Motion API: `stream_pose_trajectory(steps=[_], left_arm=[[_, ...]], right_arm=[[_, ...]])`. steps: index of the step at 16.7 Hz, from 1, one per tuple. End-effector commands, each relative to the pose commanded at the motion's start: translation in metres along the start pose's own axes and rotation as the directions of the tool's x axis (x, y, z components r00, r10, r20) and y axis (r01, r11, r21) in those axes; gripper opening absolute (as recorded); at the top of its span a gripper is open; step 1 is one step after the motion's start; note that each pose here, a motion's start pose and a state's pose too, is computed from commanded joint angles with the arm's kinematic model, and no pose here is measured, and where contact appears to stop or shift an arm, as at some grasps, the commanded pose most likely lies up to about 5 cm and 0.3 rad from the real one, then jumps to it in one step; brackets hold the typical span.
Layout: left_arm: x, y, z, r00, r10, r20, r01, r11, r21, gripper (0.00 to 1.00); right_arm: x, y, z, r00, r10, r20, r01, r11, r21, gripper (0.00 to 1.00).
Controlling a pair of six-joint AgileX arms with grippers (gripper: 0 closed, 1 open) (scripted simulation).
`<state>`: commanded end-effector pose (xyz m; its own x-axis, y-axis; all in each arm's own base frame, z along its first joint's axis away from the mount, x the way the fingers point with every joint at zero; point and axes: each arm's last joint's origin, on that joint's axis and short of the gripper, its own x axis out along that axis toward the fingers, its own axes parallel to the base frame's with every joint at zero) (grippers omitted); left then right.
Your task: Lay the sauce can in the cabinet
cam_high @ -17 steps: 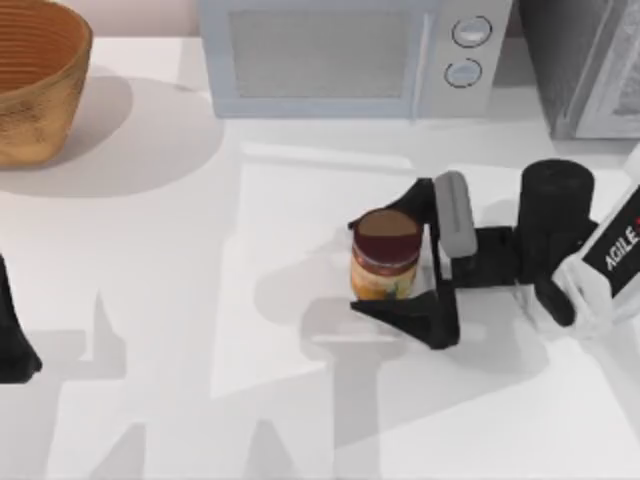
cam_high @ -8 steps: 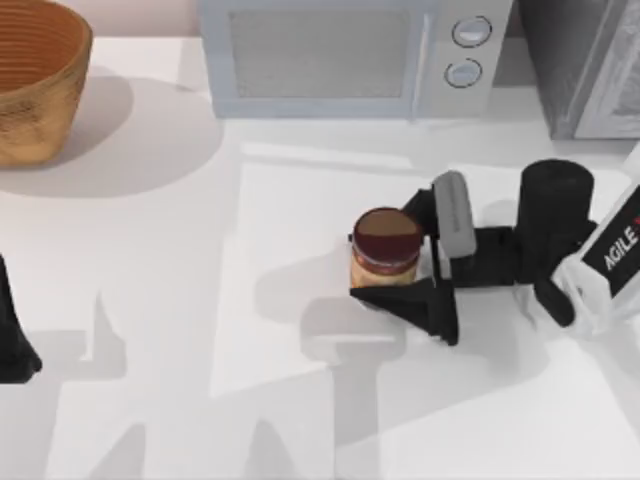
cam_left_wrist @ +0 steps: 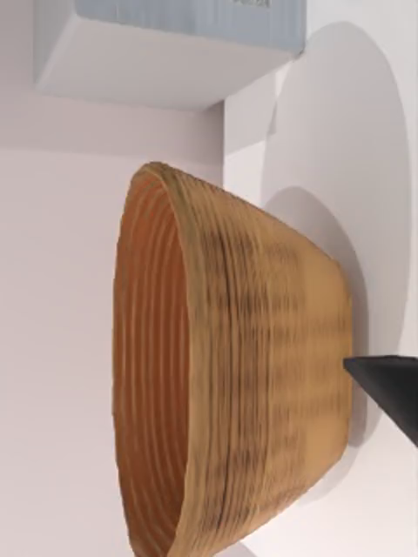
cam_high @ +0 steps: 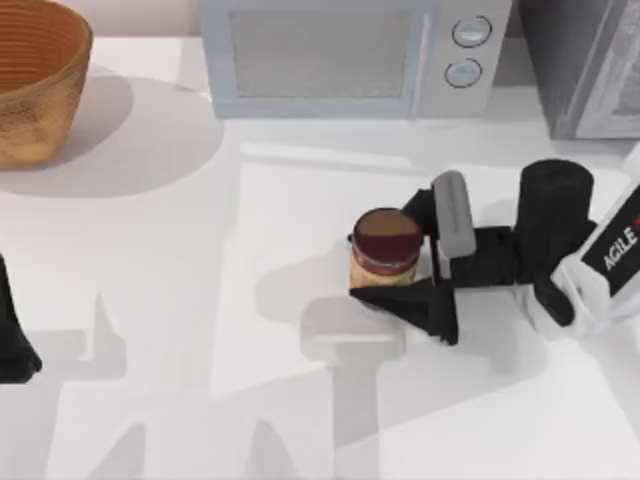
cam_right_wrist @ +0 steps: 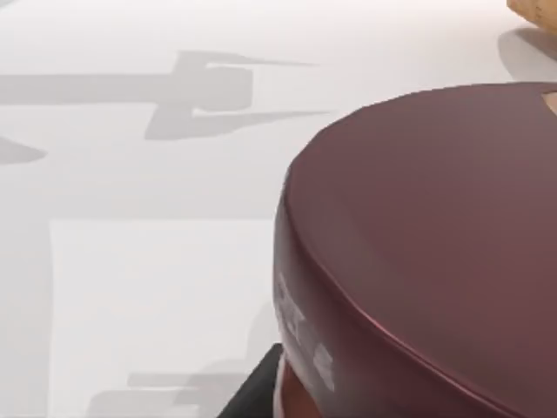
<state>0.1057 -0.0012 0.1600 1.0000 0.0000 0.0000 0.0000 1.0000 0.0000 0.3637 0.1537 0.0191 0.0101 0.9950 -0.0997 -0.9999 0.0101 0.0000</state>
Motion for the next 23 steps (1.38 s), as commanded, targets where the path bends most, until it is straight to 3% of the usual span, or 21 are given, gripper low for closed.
stream_pose_trajectory(steps=[9,12,18,23], left_arm=[[0.0,0.0,0.0,1.0,0.0,0.0,0.0,1.0,0.0,1.0],[0.0,0.0,0.0,1.0,0.0,0.0,0.0,1.0,0.0,1.0],[0.0,0.0,0.0,1.0,0.0,0.0,0.0,1.0,0.0,1.0],[0.0,0.0,0.0,1.0,0.0,0.0,0.0,1.0,0.0,1.0]], right_arm=[[-0.001,-0.001,0.005,1.0,-0.002,0.0,0.002,1.0,-0.002,0.0],[-0.002,-0.006,0.035,1.0,-0.006,0.0,0.006,1.0,-0.006,0.0],[-0.013,-0.004,0.13,1.0,-0.004,-0.002,0.004,1.0,0.005,0.0],[-0.016,-0.001,0.149,1.0,-0.003,0.0,0.003,1.0,0.001,0.0]])
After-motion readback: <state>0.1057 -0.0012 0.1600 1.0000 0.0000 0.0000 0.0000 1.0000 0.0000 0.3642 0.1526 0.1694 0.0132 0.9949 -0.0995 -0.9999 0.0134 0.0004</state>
